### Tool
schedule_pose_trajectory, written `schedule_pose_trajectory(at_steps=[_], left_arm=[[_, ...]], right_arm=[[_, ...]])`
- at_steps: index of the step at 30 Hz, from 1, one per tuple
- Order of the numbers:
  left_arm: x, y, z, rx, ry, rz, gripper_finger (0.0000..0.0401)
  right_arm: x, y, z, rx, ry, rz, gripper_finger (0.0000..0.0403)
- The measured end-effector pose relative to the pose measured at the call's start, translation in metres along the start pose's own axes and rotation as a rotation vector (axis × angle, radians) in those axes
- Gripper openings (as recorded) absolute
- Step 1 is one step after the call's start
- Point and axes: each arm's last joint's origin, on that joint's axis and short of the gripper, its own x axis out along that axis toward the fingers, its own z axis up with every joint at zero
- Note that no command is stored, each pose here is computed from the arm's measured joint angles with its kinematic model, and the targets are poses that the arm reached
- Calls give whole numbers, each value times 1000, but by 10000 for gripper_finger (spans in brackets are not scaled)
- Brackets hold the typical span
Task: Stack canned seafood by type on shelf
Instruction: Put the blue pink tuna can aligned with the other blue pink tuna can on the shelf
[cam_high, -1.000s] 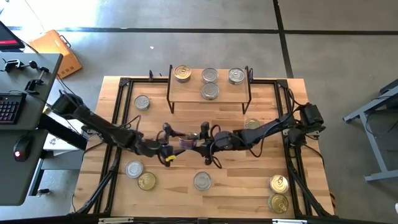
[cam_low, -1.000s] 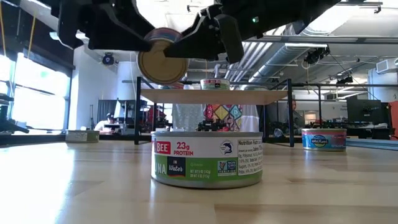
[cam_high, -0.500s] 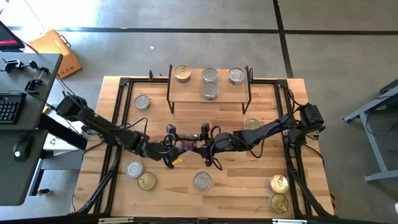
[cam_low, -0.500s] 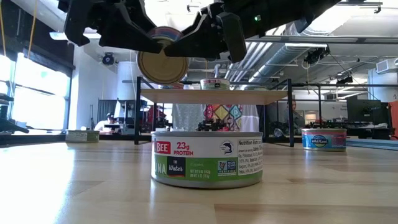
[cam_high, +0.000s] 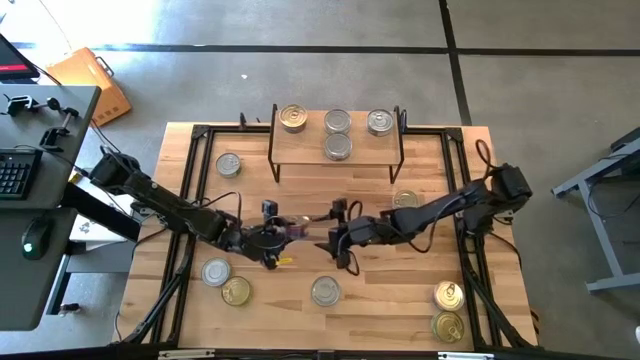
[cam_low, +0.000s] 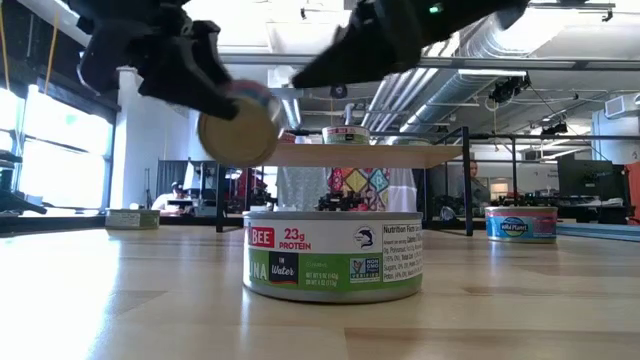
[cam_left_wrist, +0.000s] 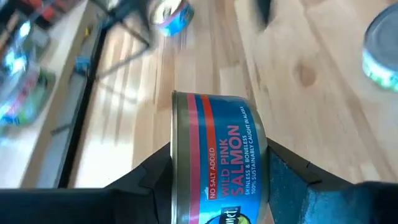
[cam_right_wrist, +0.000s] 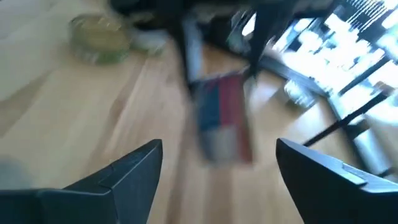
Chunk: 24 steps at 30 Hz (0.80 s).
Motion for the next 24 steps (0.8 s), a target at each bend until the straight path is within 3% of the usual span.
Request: schedule_pose_trajectory(at_steps=[3,7,14,18,24], left_arm=[[0,1,-1,-36,22,35,167],[-7,14,23,-46,-17,155,167],[-7,72,49,108,121,385,167],[10,115,37,121,240,442,167],[31,163,6,36,353,405,167]], right_arm=[[-9,11,-3,55,76,39,308],[-18,30,-11,99,158,21,310],[-31,61,-39,220,128,-96,310],[-38,70,-52,282,60,-168,311],[-42,73,-62,305,-9,-193,311]])
